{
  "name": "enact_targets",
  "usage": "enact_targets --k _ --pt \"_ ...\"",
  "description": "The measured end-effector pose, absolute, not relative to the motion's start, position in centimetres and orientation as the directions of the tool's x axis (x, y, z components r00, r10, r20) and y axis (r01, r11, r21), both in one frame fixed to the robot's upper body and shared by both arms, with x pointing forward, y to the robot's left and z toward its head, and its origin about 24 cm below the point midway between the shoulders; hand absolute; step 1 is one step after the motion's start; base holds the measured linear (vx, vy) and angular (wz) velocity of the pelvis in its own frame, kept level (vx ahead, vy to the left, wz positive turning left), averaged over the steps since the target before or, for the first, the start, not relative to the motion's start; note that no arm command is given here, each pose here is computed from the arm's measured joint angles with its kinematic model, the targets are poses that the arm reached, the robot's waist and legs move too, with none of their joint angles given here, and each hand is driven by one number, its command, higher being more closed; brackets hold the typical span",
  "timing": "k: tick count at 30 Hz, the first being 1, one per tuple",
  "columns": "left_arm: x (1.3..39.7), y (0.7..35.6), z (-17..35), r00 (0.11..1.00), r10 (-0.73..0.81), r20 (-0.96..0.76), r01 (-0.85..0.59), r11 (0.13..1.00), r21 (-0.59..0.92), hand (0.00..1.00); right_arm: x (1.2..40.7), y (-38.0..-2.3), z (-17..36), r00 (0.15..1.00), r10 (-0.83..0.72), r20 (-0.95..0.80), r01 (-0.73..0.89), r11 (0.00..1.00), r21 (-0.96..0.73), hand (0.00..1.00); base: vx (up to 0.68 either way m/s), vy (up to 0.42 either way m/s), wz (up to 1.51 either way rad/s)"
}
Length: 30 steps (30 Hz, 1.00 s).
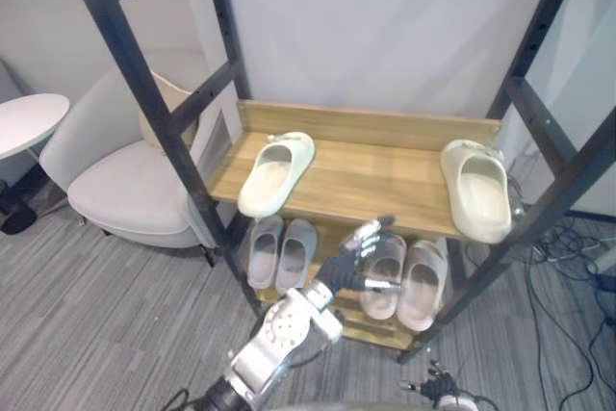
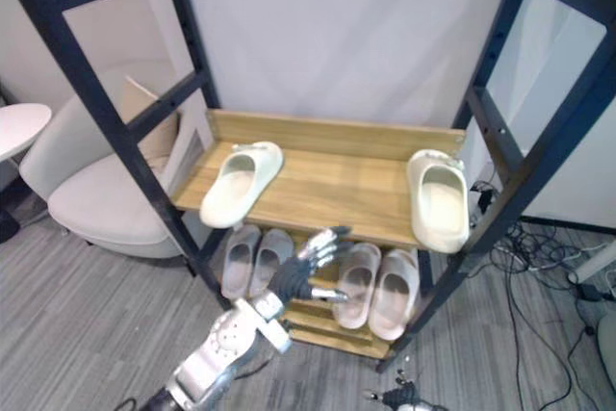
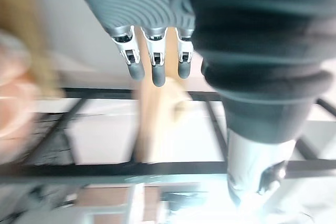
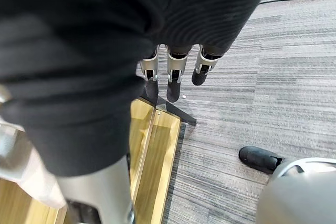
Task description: Organize the slippers on the shoe rack
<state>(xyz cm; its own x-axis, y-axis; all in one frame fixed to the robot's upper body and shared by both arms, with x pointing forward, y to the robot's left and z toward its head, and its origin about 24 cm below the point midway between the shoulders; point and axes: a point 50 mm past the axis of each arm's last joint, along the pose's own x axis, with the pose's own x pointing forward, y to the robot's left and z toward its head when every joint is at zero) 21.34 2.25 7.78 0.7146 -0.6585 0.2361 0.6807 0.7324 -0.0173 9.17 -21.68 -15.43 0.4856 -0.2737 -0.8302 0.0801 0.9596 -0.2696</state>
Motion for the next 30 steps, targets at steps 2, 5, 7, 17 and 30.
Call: enact_targets --k 2,5,7,17,30 --pt "22.4 2.9 9.0 0.719 -0.637 0.278 0.659 0.752 0.021 0.00 9.2 -21.6 -15.4 0.487 -0.271 -0.831 0.076 0.960 -0.268 0.00 0.00 0.000 0.00" --pt "24.6 4.6 11.0 0.760 -0.549 0.348 0.559 0.825 0.081 0.00 9.5 -21.6 -15.4 0.497 -0.256 -0.830 0.056 0.963 -0.263 0.00 0.00 0.000 0.00" --pt "26.3 6.1 12.5 0.774 -0.492 0.398 0.476 0.867 0.146 0.00 9.6 -21.4 -15.4 0.500 -0.231 -0.835 0.023 0.967 -0.254 0.00 0.00 0.000 0.00" --pt "31.8 12.5 15.5 0.847 -0.336 0.413 0.189 0.915 0.357 0.00 9.8 -21.3 -15.4 0.499 -0.203 -0.842 0.010 0.973 -0.229 0.00 0.00 0.000 0.00" --pt "34.8 18.6 16.8 0.917 -0.164 0.364 -0.038 0.873 0.487 0.00 10.4 -21.6 -15.0 0.527 -0.205 -0.825 0.054 0.977 -0.208 0.00 0.00 0.000 0.00"
